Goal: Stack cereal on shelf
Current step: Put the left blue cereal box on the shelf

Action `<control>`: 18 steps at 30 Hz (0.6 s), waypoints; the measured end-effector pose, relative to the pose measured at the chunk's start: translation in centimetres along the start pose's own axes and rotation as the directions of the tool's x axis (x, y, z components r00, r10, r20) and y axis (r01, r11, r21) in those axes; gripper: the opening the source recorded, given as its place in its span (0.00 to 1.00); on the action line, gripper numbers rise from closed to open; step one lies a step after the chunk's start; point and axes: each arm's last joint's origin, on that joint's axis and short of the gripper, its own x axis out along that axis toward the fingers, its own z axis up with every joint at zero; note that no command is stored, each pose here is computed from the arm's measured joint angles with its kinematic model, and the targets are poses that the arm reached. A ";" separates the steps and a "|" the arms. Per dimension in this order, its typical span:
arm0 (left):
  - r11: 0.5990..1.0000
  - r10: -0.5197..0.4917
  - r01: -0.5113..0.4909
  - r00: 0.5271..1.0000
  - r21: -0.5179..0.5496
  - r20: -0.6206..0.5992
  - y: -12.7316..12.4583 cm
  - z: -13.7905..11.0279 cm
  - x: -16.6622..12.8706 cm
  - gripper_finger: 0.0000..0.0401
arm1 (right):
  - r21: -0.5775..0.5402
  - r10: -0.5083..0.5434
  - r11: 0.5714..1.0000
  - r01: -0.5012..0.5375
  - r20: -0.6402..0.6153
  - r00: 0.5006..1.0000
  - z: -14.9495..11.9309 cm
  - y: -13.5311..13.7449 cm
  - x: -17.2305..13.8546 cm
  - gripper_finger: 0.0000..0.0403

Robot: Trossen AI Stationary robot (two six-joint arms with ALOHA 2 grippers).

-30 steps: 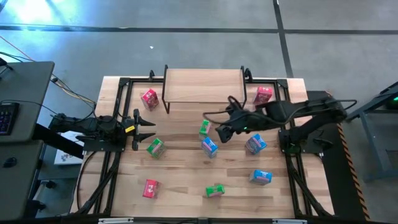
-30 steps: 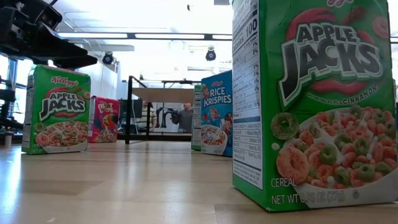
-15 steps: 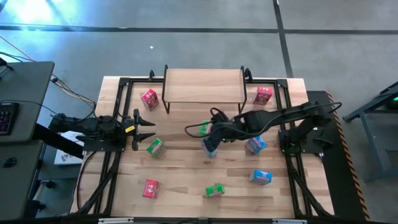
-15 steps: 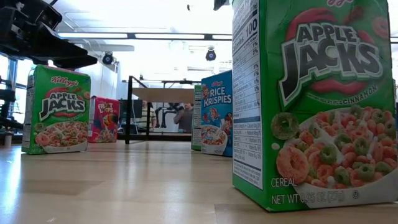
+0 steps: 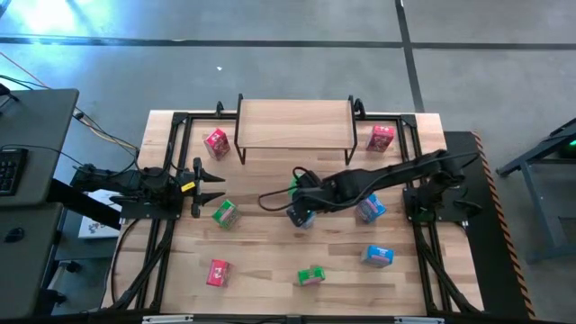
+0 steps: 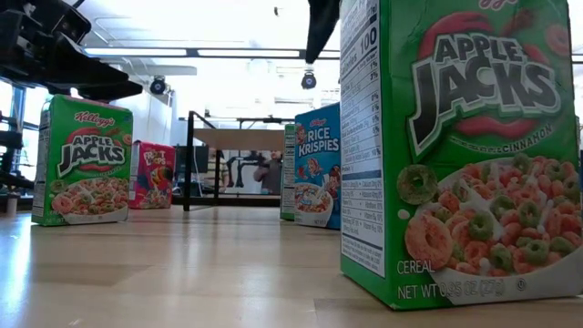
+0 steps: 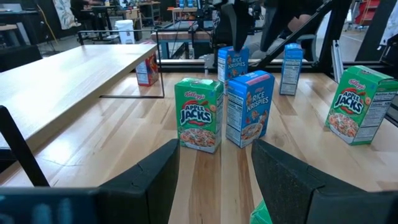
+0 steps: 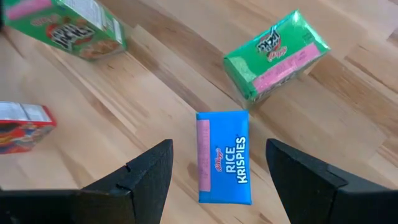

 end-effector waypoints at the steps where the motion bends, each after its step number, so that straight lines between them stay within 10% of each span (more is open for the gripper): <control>1: 1.000 0.000 0.000 1.000 0.000 0.000 0.0 0.0 0.0 0.47 | -0.004 -0.006 1.000 0.006 -0.005 1.000 -0.1 0.1 0.2 0.62; 18: 1.000 0.000 0.000 1.000 0.001 -0.001 0.0 0.0 0.0 0.47 | -0.044 -0.068 0.997 0.065 -0.078 0.995 -1.4 0.6 2.8 0.62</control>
